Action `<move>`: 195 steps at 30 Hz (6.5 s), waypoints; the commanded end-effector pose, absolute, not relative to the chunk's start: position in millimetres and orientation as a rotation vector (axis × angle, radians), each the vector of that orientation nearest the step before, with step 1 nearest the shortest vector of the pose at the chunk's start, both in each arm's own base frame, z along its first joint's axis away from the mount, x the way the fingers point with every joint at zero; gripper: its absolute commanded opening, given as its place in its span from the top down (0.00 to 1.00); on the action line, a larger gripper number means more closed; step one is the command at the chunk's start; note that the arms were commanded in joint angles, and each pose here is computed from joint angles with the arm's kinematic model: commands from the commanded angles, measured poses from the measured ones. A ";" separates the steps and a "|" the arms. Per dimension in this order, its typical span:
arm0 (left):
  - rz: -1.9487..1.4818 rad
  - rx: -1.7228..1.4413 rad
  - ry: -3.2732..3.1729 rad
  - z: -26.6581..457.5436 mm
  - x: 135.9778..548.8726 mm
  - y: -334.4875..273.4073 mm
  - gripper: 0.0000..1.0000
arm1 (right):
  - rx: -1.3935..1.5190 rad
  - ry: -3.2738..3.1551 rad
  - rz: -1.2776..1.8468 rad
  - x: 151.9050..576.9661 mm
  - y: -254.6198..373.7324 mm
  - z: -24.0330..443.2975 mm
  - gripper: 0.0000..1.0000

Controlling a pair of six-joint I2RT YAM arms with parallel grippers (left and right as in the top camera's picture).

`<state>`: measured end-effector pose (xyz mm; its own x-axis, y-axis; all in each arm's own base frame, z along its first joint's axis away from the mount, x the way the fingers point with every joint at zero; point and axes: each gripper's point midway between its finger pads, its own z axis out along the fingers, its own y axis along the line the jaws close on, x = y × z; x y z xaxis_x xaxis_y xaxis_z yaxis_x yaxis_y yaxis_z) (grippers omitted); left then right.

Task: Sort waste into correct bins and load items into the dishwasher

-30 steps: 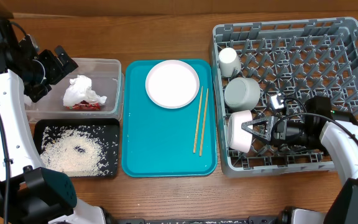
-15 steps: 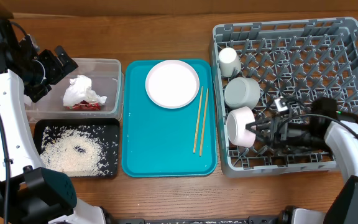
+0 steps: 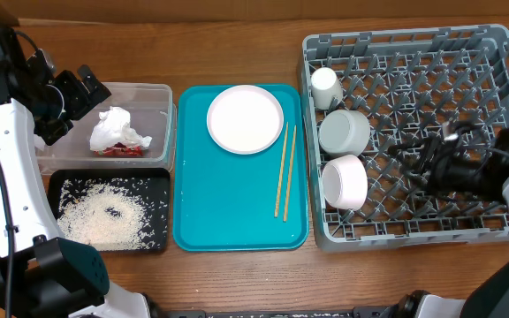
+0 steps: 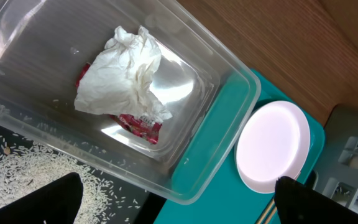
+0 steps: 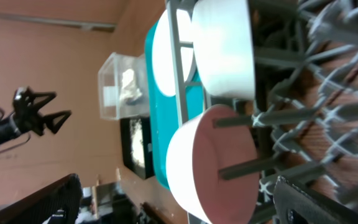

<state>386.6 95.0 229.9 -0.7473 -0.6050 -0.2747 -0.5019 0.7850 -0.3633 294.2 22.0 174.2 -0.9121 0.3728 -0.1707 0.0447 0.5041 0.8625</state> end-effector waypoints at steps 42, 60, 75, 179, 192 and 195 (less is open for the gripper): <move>-0.368 -0.835 2.568 240.4 387.8 95.1 0.00 | -0.300 2.992 0.722 245.2 173.8 151.0 0.00; -0.368 -0.835 2.568 240.5 387.8 95.1 0.00 | -0.149 2.940 0.328 276.3 135.4 160.2 0.00; -0.368 -0.835 2.568 240.5 387.8 95.1 0.00 | -0.261 2.945 0.592 263.1 164.0 167.1 0.00; -0.368 -0.835 2.568 240.5 387.8 95.1 0.00 | 0.289 2.681 -0.012 352.7 238.6 10.5 0.75; -0.368 -0.835 2.568 240.5 387.8 95.1 0.00 | 0.311 2.694 -0.031 350.1 236.2 3.0 0.80; -0.368 -0.835 2.568 240.5 387.8 95.1 0.00 | 0.310 2.696 -0.034 350.9 236.9 -2.3 0.80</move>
<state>386.6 95.0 229.9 -0.7473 -0.6050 -0.2747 -0.5019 0.7850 -0.3633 350.4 242.0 9.6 -0.8861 0.2102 -0.4130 0.2074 0.9769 0.0522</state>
